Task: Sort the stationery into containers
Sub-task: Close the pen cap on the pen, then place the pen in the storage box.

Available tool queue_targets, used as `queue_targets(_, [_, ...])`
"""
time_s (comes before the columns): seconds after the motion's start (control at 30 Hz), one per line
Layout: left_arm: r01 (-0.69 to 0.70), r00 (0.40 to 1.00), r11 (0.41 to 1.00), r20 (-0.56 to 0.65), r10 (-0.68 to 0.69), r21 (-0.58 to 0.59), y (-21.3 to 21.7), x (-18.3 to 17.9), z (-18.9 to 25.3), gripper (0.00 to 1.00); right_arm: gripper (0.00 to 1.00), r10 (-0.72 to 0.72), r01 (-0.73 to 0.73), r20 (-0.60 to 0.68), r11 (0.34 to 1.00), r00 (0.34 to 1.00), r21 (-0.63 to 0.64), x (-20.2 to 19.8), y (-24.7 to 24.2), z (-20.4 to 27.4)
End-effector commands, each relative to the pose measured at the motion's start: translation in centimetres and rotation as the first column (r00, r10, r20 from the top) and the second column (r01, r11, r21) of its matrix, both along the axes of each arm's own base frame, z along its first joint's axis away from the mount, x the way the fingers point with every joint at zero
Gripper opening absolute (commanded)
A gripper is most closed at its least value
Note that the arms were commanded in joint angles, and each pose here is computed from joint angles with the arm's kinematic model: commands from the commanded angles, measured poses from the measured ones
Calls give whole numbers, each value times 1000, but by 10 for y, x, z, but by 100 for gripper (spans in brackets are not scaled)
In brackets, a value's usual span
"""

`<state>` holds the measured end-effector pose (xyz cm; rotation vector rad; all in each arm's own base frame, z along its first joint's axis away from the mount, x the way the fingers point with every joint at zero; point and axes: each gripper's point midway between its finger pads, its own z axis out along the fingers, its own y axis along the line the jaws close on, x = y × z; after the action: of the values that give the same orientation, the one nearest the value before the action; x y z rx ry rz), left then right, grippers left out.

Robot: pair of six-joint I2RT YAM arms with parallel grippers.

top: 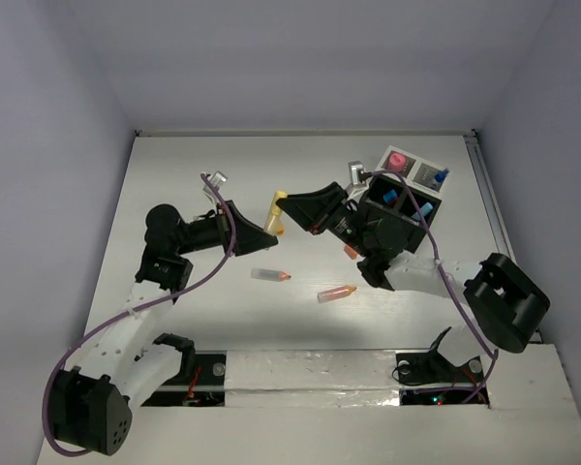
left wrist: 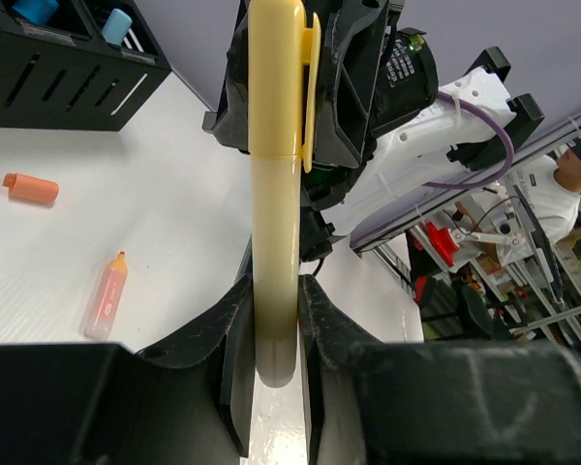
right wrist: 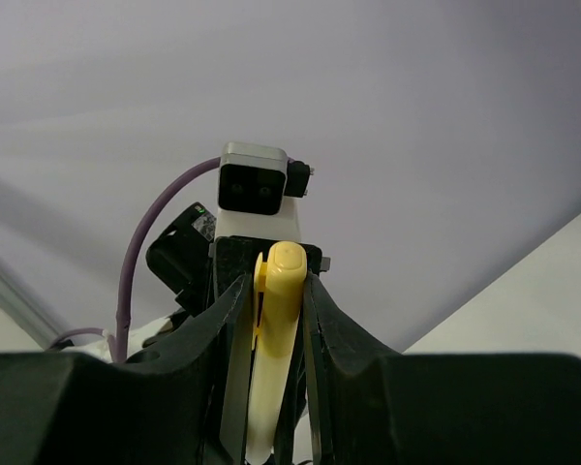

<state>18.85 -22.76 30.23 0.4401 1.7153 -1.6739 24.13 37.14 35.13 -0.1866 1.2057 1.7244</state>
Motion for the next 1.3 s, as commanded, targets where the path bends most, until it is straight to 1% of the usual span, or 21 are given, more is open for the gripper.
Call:
queue_targets(0.0, [-181, 879, 956, 398, 262, -232, 18, 16, 127, 0, 0, 406, -465, -227, 795, 885, -390, -113, 43, -143])
queue_targets(0.17, [-177, 887, 956, 382, 259, -236, 17, 16, 122, 0, 0, 359, -397, -171, 828, 918, -395, -101, 46, -124])
queue_targets(0.23, [-191, 895, 958, 362, 260, -214, 17, 18, 112, 3, 0, 285, -308, -118, 859, 951, -410, -84, 50, -106])
queue_targets(0.27, [-201, 895, 958, 359, 264, -203, 18, 18, 109, 10, 0, 250, -271, -105, 869, 962, -415, -76, 51, -99])
queue_targets(0.3, [-223, 893, 959, 357, 272, -172, 19, 18, 101, 25, 0, 161, -185, -94, 886, 983, -424, -53, 48, -88])
queue_targets(0.4, [-301, 878, 949, 360, 315, -96, 26, 21, 80, 48, 0, -2, -33, -83, 910, 997, -412, -13, 36, -71])
queue_targets(0.43, [-321, 876, 944, 357, 325, -72, 28, 21, 72, 58, 0, -59, 19, -87, 916, 994, -401, 6, 26, -64])
queue_targets(0.5, [-376, 871, 926, 333, 361, -21, 35, 22, 56, 66, 0, -142, 102, -85, 926, 986, -364, 31, 12, -45])
queue_targets(0.57, [-416, 851, 909, 362, 380, 25, 41, 22, 44, 73, 0, -218, 172, -104, 926, 970, -335, 58, -9, -35])
queue_targets(0.6, [-452, 842, 891, 354, 407, 50, 47, 21, 36, 88, 0, -251, 208, -101, 925, 963, -318, 66, -17, -28])
queue_targets(0.7, [-510, 813, 854, 378, 443, 96, 57, 23, 24, 95, 0, -337, 294, -95, 903, 937, -314, 86, -45, -18])
queue_targets(0.77, [-534, 794, 839, 406, 453, 108, 62, 22, 21, 99, 0, -432, 384, -68, 854, 899, -351, 98, -66, -20])
queue_targets(0.8, [-549, 789, 827, 403, 464, 120, 64, 24, 17, 99, 0, -491, 433, -64, 816, 869, -383, 103, -85, -21])
queue_targets(0.83, [-553, 790, 823, 399, 466, 134, 65, 26, 10, 99, 0, -586, 519, -36, 743, 810, -422, 112, -106, -29])
queue_targets(0.9, [-567, 785, 809, 398, 475, 154, 67, 30, 0, 99, 0, -691, 596, -13, 633, 723, -493, 117, -141, -43])
queue_targets(0.93, [-571, 787, 804, 388, 479, 167, 68, 32, -3, 99, 0, -790, 695, 41, 512, 612, -505, 121, -178, -39])
queue_targets(1.0, [-578, 783, 795, 397, 478, 183, 70, 35, -5, 99, 0, -870, 749, 89, 362, 486, -555, 121, -218, -47])
queue_targets(1.03, [-571, 787, 801, 397, 472, 181, 67, 33, -5, 99, 0, -925, 797, 126, 234, 359, -557, 120, -255, -42])
queue_targets(1.13, [-549, 806, 811, 387, 448, 203, 63, 26, -11, 99, 0, -967, 802, 189, 26, 172, -597, 115, -308, -54])
queue_targets(1.17, [-542, 809, 815, 388, 441, 204, 61, 24, -11, 99, 0, -974, 796, 196, -26, 117, -605, 115, -326, -55])
queue_targets(1.27, [-544, 808, 813, 393, 439, 210, 61, 20, -13, 99, 0, -967, 761, 253, -160, 6, -629, 118, -362, -65])
